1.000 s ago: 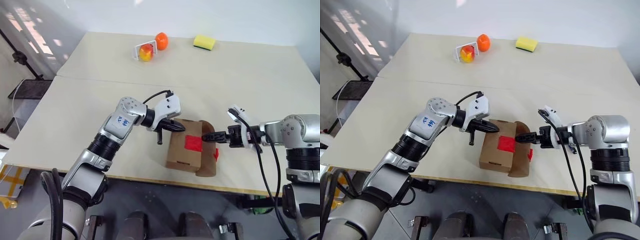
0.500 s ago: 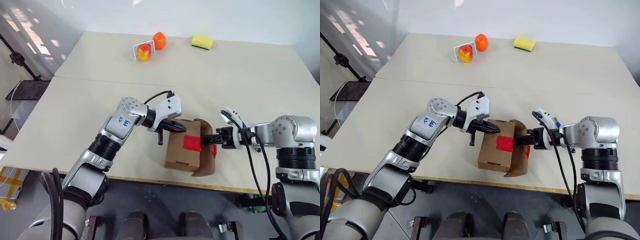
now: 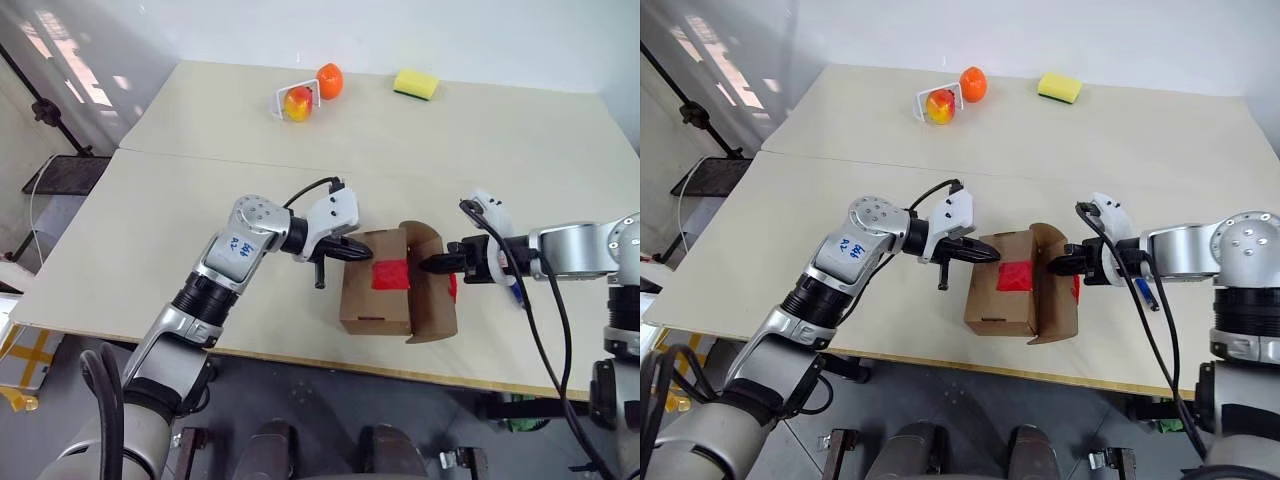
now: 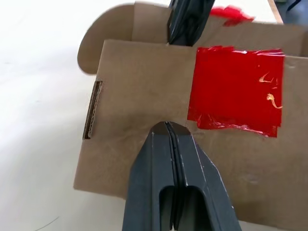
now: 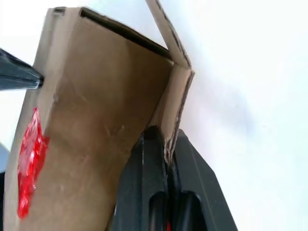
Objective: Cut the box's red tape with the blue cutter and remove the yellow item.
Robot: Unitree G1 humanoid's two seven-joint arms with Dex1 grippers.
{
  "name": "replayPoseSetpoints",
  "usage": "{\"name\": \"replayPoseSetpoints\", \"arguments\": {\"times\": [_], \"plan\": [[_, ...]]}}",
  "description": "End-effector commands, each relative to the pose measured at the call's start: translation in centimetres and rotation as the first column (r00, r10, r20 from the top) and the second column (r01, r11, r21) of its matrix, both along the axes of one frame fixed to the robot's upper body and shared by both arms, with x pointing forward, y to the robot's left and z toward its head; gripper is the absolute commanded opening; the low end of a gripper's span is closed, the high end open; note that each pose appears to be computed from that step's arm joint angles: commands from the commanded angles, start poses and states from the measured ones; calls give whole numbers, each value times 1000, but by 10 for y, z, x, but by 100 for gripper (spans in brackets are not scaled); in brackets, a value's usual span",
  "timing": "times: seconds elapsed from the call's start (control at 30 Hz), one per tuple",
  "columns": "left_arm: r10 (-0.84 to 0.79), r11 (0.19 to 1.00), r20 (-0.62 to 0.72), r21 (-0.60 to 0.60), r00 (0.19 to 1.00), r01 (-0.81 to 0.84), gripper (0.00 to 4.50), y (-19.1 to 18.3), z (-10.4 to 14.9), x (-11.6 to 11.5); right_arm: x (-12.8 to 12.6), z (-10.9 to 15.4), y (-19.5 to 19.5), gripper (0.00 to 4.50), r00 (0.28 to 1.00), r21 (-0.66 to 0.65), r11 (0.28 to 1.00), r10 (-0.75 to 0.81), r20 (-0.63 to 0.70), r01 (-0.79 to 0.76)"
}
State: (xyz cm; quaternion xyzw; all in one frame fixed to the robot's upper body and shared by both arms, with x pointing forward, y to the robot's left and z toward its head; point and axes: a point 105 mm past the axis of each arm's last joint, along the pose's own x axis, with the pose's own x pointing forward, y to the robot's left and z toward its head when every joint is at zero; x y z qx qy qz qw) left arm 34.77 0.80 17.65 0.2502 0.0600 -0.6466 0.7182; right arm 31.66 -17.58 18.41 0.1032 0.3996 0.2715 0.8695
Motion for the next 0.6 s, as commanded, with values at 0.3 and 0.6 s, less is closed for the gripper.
{"name": "replayPoseSetpoints", "arguments": {"times": [0.3,0.6], "plan": [[91,996,-30,-20,995,-91,0,-3,-24,6,-5,46,30,2,969,-71,996,-36,243,55],[141,989,-25,-48,990,-143,0,1,-29,12,-4,61,36,2,950,-171,983,-9,313,66]]}}
